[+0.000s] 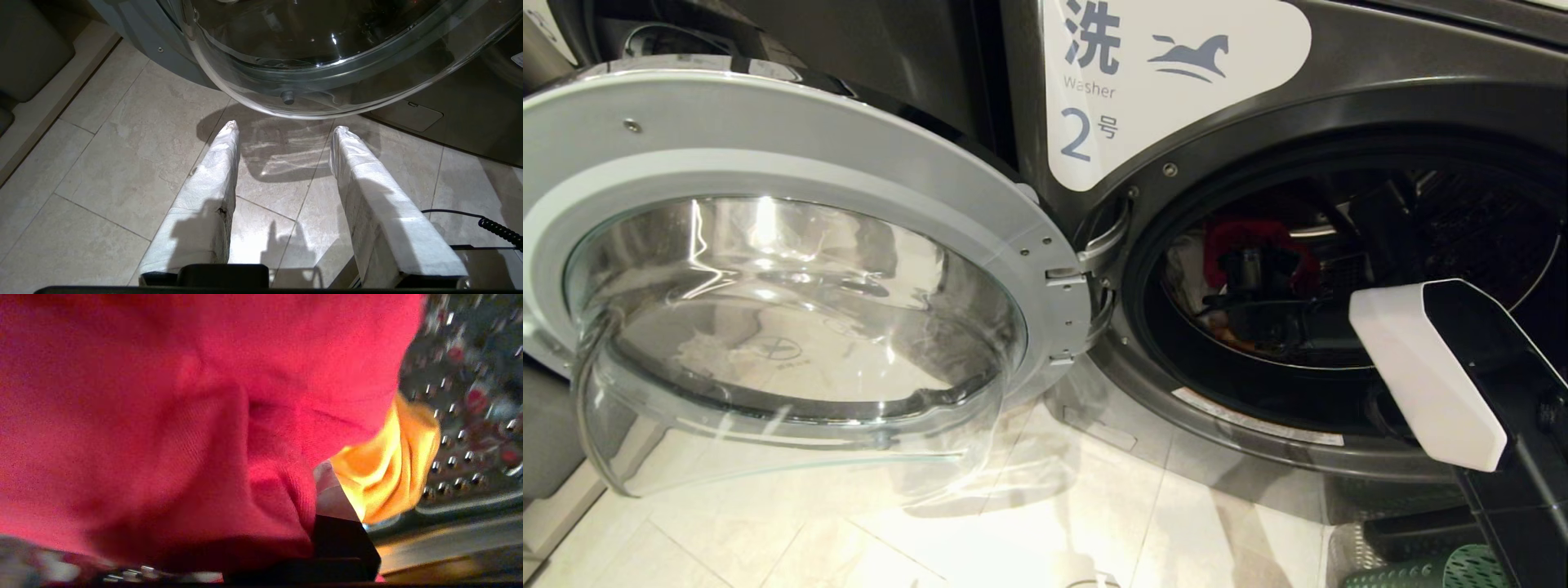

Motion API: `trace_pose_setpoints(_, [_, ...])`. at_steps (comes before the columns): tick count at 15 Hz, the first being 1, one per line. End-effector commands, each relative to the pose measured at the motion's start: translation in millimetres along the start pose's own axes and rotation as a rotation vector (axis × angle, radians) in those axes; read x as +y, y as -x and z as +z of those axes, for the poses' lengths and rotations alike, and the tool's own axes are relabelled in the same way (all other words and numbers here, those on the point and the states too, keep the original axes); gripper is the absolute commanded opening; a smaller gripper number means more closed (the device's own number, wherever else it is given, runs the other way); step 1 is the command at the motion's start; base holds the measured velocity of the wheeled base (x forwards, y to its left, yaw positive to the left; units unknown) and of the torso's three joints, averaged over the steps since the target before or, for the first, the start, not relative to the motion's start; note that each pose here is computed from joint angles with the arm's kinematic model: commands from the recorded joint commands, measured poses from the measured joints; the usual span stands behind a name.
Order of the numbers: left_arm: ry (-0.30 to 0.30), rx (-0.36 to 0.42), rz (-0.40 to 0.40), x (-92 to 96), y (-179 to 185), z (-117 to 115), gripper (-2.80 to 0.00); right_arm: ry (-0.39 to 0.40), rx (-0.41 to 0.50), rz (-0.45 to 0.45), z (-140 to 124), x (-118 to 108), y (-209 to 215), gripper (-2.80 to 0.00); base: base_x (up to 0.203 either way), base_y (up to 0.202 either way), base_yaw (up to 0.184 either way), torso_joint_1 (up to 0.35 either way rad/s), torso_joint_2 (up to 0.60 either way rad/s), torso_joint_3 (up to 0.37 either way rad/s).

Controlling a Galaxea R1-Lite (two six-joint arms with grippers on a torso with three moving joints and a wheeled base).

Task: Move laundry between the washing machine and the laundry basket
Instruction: Pick a cloth and place it into the basket

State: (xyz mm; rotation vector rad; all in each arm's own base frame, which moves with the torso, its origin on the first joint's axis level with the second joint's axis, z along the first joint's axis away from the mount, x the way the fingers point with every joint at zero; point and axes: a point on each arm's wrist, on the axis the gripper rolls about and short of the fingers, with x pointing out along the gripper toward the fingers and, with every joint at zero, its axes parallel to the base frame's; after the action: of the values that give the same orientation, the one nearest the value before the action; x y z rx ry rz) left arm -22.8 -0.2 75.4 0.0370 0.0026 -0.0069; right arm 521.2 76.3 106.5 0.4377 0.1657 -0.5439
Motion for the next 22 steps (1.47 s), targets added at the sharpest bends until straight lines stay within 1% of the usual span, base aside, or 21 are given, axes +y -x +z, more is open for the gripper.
trace_pose_setpoints(1, [0.0, -0.001, 0.001, 0.0, 0, 0, -2.8, -0.033, -0.03, 0.016, 24, 4, 12, -2.8, 0.0, 0.0, 0.0, 0.0, 0.0, 0.0])
trace_pose_setpoints(3, [-0.001, 0.0, 0.001, 0.0, 0, 0, -2.8, -0.018, -0.014, 0.007, 30, -2, 22, -2.8, 0.0, 0.0, 0.0, 0.0, 0.0, 0.0])
trace_pose_setpoints(5, [0.0, -0.001, 0.001, 0.0, 0, 0, -2.8, 0.02, 0.025, -0.019, 28, -13, 35, -2.8, 0.0, 0.0, 0.0, 0.0, 0.0, 0.0])
trace_pose_setpoints(6, [-0.001, 0.001, 0.001, 0.0, 0, 0, -2.8, 0.025, 0.035, -0.021, 32, -17, 45, -2.8, 0.0, 0.0, 0.0, 0.0, 0.0, 0.0])
trace_pose_setpoints(7, [0.0, -0.001, 0.001, 0.0, 0, 0, -2.8, 0.022, 0.035, -0.013, 39, -18, 55, -2.8, 0.0, 0.0, 0.0, -0.002, 0.0, -0.033])
trace_pose_setpoints(10, [-0.001, 0.0, 0.001, 0.0, 0, 0, -2.8, 0.04, 0.054, 0.005, 46, -20, 87, -2.8, 0.0, 0.0, 0.0, 0.0, 0.0, 0.0])
trace_pose_setpoints(12, [0.0, 0.0, 0.001, 0.0, 0, 0, -2.8, 0.052, 0.043, 0.003, 53, -21, 116, -2.8, 0.0, 0.0, 0.0, 0.0, 0.0, 0.0])
trace_pose_setpoints(14, [-0.001, 0.0, 0.001, 0.0, 0, 0, -2.8, 0.1, 0.055, -0.017, 44, -26, 143, -2.8, 0.0, 0.0, 0.0, 0.0, 0.0, 0.0])
trace_pose_setpoints(17, [0.0, 0.001, 0.001, 0.0, 0, 0, -2.8, 0.165, 0.068, -0.022, 34, -38, 185, -2.8, 0.0, 0.0, 0.0, 0.0, 0.0, 0.0])
trace_pose_setpoints(20, [-0.001, 0.001, 0.001, 0.0, 0, 0, -2.8, 0.222, 0.094, 0.0, 30, -51, 214, -2.8, 0.0, 0.0, 0.0, 0.0, 0.0, 0.0])
trace_pose_setpoints(22, [0.0, 0.0, 0.001, 0.0, 0, 0, -2.8, 0.278, 0.112, 0.021, 26, -62, 234, -2.8, 0.0, 0.0, 0.0, 0.0, 0.0, 0.0])
